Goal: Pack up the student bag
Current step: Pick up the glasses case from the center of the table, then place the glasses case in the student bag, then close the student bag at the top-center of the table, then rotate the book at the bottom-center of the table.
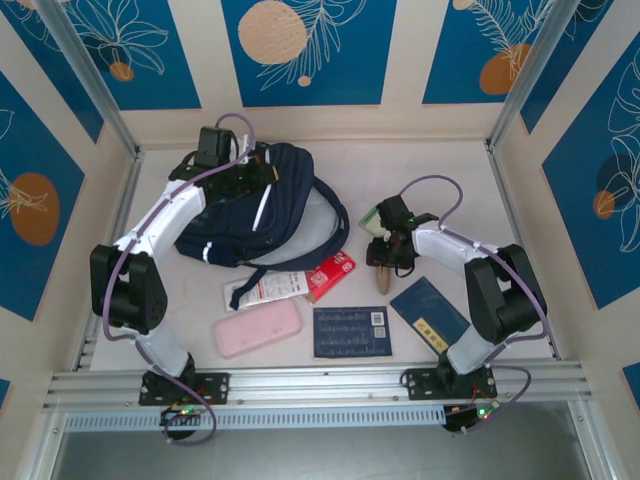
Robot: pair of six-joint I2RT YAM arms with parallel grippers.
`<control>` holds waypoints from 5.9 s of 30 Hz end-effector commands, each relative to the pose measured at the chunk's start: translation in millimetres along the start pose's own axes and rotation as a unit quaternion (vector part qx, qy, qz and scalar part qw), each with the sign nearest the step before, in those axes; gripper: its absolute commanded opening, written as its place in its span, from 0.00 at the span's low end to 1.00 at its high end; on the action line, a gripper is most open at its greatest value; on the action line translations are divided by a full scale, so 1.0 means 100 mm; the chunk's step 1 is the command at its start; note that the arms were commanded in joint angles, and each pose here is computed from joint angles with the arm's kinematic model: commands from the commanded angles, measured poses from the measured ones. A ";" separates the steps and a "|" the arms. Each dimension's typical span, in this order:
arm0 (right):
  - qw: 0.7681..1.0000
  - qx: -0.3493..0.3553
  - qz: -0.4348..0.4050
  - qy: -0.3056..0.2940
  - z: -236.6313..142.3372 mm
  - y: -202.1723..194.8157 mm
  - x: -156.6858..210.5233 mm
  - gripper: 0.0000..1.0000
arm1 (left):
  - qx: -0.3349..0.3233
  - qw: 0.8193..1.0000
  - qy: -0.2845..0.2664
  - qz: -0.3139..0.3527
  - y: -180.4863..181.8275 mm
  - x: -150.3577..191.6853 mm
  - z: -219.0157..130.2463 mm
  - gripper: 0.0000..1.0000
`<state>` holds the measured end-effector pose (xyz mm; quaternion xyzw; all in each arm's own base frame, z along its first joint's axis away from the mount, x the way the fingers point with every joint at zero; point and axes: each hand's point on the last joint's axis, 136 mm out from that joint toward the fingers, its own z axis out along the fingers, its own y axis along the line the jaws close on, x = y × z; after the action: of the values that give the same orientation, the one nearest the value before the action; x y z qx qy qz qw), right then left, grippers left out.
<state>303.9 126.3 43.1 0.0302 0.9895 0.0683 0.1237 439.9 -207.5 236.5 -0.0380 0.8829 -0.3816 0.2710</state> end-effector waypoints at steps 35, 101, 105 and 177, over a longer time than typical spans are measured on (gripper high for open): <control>0.929 -0.183 0.008 -0.320 -2.23 0.34 -0.39 0.01 | 0.135 0.987 -0.022 0.088 -1.13 -0.22 -0.88 0.00; 0.886 -0.443 -0.001 -0.133 -1.12 3.38 -1.31 0.84 | 0.130 0.984 -0.042 0.116 -1.27 -0.52 -1.20 0.00; 0.885 -0.436 -0.028 -0.162 -1.37 3.23 -1.27 0.85 | 0.064 0.989 -0.070 0.112 -1.02 -0.64 -1.21 0.00; 0.996 0.047 0.072 -0.020 -0.26 -0.02 1.20 0.22 | -0.051 0.932 0.278 0.227 -0.10 3.06 0.48 0.56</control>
<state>150.7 153.2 23.5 0.0945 0.9912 0.0807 0.0464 202.6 -324.3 77.5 0.2435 0.9315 -0.2558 0.0874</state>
